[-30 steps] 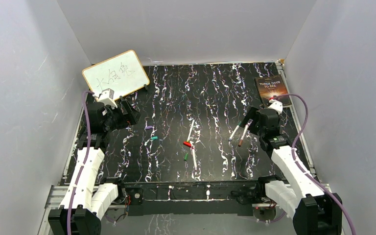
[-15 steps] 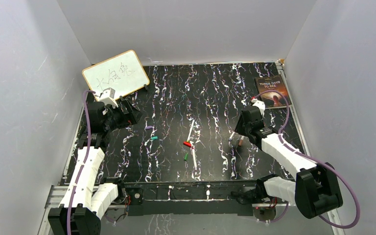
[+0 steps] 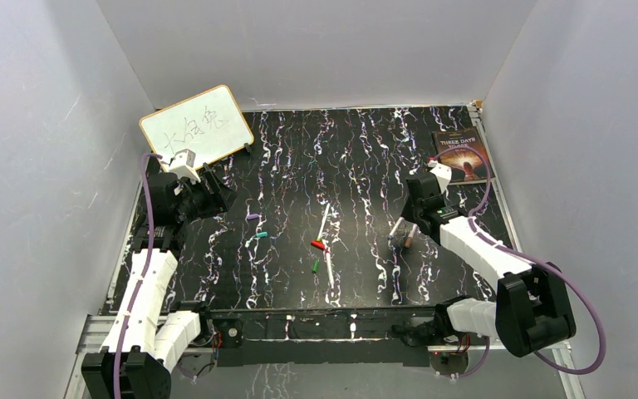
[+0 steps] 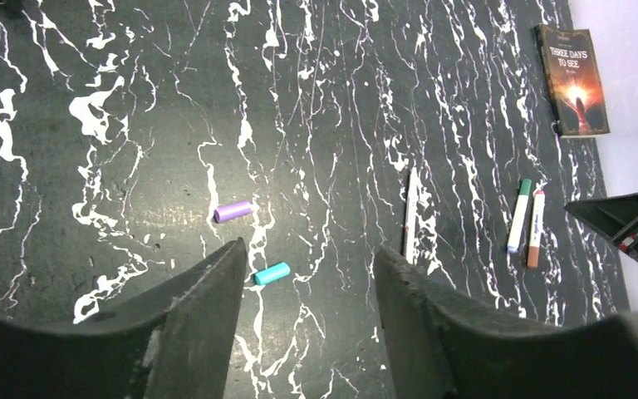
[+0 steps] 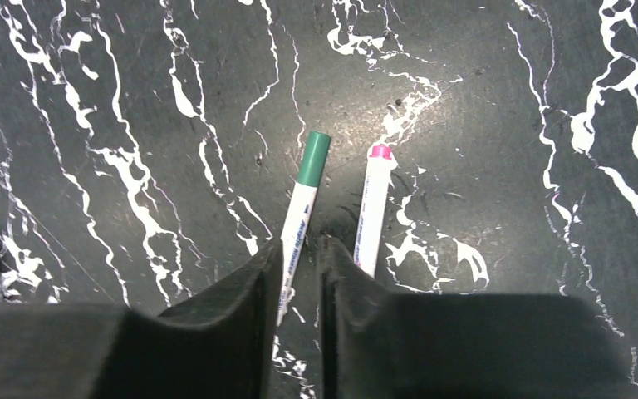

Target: Insert the pens into the pen caps

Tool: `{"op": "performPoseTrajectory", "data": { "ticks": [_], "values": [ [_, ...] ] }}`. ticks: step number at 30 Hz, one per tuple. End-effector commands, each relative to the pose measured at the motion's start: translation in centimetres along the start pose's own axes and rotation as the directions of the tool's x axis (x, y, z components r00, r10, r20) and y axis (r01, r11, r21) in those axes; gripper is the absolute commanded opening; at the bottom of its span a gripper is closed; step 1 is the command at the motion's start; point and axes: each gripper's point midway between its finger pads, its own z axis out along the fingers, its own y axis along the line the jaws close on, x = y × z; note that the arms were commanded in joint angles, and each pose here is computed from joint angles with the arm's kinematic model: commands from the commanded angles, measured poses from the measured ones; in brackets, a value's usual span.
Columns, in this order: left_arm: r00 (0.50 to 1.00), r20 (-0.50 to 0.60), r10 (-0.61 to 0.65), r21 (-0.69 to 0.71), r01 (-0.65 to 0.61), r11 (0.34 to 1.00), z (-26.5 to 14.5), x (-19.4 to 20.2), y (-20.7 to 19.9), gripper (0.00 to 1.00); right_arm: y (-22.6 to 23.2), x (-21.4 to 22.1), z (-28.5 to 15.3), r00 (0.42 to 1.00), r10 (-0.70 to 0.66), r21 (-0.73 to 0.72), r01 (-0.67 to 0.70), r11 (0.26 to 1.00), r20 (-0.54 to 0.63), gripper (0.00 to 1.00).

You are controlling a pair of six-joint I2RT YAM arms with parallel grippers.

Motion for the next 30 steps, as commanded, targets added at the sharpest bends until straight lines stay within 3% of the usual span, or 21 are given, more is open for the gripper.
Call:
{"op": "performPoseTrajectory", "data": {
  "ticks": [1, 6, 8, 13, 16, 26, 30],
  "values": [
    [1.000, -0.004, 0.008, 0.020, -0.008, 1.000, -0.3, -0.1, -0.6, 0.51, 1.1, -3.1, -0.4, 0.997, 0.032, -0.006, -0.031, 0.999, 0.077, 0.11],
    [1.000, -0.004, 0.007, 0.004, -0.007, 1.000, -0.2, 0.0, -0.3, 0.22, 0.7, -2.6, 0.1, 0.997, 0.018, 0.016, -0.020, 1.000, 0.071, 0.02],
    [1.000, -0.005, 0.009, 0.002, -0.009, 1.000, -0.2, 0.0, -0.2, 0.16, 0.6, -2.5, 0.2, 0.997, 0.017, 0.018, -0.018, 1.000, 0.072, 0.04],
    [1.000, -0.009, 0.009, -0.003, -0.009, 1.000, 0.0, 0.1, 0.0, 0.10, 0.8, -2.6, 0.7, 0.997, 0.020, 0.014, -0.021, 1.000, 0.079, 0.04],
    [1.000, -0.010, 0.011, -0.006, -0.011, 1.000, 0.0, 0.1, 0.0, 0.00, 0.9, -2.6, 1.1, 0.997, 0.023, 0.019, -0.025, 1.000, 0.076, 0.00],
    [1.000, -0.015, 0.009, -0.010, -0.009, 1.000, 0.1, 0.2, 0.2, 0.02, 1.0, -1.7, 2.2, 0.999, 0.036, 0.023, -0.037, 0.999, 0.040, 0.00],
    [1.000, -0.011, 0.009, -0.010, -0.009, 1.000, 0.1, 0.2, 0.2, 0.25, 0.8, -1.8, 2.3, 0.998, 0.038, 0.033, -0.039, 0.999, 0.042, 0.25]
  ]
}}
